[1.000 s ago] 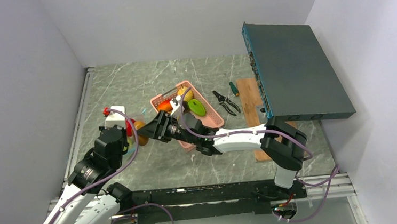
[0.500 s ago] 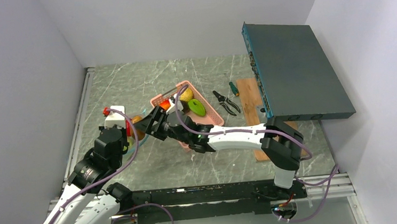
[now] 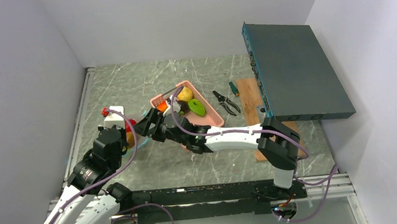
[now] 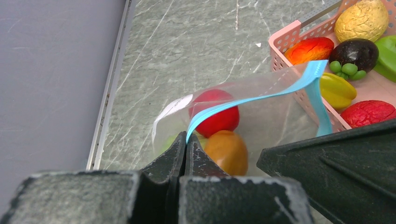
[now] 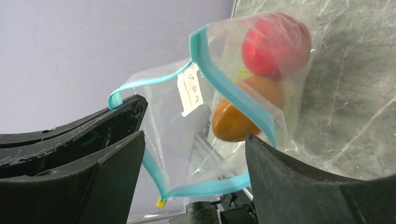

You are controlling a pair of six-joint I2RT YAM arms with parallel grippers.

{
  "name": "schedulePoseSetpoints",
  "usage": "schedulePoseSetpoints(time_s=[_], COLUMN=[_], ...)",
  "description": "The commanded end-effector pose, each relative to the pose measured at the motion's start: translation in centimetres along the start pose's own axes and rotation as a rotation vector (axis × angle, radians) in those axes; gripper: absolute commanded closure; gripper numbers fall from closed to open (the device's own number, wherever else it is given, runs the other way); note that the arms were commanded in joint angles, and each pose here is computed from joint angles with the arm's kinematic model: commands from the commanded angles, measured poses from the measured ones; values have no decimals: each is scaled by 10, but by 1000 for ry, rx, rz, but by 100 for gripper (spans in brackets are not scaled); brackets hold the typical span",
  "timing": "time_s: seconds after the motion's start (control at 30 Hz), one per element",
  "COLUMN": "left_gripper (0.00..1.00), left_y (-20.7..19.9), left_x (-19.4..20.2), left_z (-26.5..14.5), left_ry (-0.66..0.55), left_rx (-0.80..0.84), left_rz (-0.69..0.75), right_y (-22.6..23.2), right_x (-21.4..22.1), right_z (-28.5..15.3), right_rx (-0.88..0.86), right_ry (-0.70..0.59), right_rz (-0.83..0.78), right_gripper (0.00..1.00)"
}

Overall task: Place the food in the zip-top bag and seal the zipper
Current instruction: Place the fake vegetable in the zipper food storage bag, then pick up the fake fruit from the bin.

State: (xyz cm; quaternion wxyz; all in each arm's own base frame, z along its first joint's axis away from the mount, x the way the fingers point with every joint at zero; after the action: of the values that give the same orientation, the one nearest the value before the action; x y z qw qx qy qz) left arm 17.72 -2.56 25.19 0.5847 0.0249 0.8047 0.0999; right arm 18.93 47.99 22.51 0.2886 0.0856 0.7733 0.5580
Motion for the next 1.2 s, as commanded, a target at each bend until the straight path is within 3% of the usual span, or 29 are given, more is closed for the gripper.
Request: schedulePoseSetpoints(time_s=[0.0,0.23,0.6,0.67,0.97,1.17], left_gripper=[100,100,100,100,100,100], left_y=[2,2,1,1,-1,-1], left_x=[-5,-5,-5,-4,-4,-3], left_z=[-1,-1,0,0,2,2], left_ry=[-26,-23,-23,-23,-20,-18], left_rx=[-9,-12,-4,-10,-4,-6], left_rz=[-14,-13,-8,-8,2,4], right_y=[29,28,38,30,-10,-49], right_x=[-10,-13,-29,-36,-71,-98], right_z=[-8,-27,-73,-79,-112,-117], right_rx=[-73,-96,-148,-99,126,313], right_ry=[-31,-53,-106,-134,-285,-345], right_rz=[-42,-158,-562,-622,-823,-854], right_gripper=[20,22,33,41,100,100])
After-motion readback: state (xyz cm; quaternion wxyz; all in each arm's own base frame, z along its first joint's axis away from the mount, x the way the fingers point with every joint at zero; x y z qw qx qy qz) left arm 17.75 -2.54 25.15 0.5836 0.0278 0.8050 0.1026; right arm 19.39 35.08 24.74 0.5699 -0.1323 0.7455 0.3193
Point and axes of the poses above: each gripper's point midway between its finger pads, its own z axis out along the fingers, its own y axis along the line the jaws close on, x = y × z, the point moved 5 cm from there along -z, back along the fingers
